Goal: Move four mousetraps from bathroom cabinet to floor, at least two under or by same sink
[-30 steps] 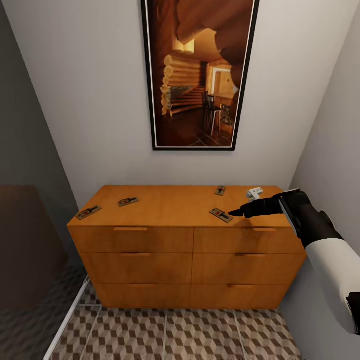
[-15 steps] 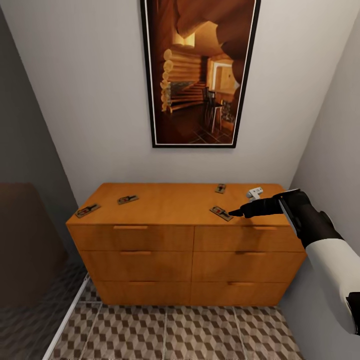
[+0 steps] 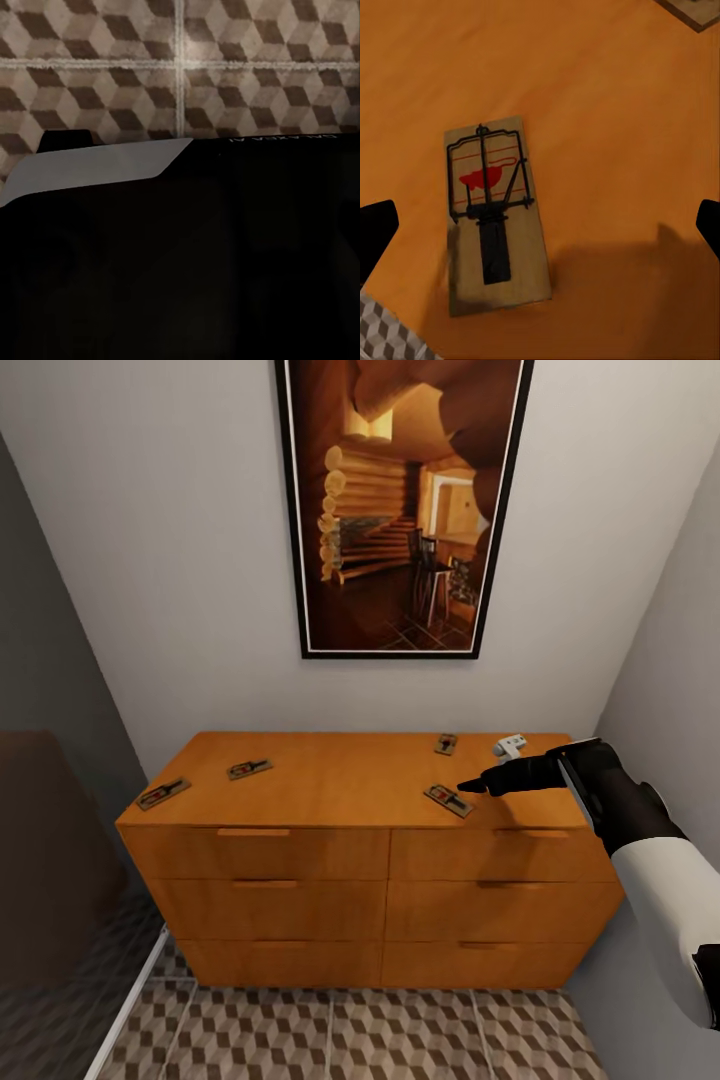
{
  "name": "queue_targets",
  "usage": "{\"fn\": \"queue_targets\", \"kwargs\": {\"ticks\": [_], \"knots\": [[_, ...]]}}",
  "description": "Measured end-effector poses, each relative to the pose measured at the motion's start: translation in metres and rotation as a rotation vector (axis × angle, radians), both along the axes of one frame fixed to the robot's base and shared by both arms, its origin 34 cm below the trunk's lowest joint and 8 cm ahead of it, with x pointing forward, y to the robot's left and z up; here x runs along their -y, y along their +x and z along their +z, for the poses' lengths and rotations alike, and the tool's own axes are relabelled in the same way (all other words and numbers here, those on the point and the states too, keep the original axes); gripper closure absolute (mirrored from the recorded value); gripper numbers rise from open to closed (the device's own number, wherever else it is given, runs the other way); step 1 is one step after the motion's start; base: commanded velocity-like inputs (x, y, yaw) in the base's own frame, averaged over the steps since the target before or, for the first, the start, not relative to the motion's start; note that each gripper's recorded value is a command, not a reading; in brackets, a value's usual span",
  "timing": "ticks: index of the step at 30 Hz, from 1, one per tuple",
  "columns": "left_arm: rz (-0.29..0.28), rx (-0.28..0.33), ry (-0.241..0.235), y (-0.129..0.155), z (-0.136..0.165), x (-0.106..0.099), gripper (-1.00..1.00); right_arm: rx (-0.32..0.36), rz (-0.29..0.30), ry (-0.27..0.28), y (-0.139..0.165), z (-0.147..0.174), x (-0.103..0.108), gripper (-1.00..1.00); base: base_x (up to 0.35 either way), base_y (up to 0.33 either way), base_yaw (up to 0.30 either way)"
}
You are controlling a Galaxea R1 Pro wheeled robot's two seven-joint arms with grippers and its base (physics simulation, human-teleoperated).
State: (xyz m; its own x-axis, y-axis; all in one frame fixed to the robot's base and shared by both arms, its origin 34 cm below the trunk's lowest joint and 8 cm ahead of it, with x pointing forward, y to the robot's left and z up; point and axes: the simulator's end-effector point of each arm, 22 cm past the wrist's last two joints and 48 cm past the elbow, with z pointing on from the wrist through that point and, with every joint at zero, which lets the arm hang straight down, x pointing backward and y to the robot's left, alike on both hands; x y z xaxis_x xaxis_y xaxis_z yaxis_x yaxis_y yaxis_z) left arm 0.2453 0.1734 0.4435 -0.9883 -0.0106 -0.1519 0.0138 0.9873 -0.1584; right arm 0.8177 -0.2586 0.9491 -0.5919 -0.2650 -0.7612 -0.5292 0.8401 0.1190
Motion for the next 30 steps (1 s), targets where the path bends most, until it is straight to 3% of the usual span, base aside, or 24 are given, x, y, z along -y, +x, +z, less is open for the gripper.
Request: {"fn": "queue_targets", "kwargs": {"ticks": [17,30], "knots": [[0.000,0.000,0.000,-0.0001,-0.0001,0.0000,-1.00,-0.002,-0.001,-0.003,0.0001,-0.0009,0.0004,-1.00,0.010,0.004,0.000],[0.000,0.000,-0.001,0.0002,0.0000,0.0006,-1.00,-0.003,0.000,-0.005,0.0000,-0.0016,-0.0003,-1.00,-0.034,0.101,0.000]]}}
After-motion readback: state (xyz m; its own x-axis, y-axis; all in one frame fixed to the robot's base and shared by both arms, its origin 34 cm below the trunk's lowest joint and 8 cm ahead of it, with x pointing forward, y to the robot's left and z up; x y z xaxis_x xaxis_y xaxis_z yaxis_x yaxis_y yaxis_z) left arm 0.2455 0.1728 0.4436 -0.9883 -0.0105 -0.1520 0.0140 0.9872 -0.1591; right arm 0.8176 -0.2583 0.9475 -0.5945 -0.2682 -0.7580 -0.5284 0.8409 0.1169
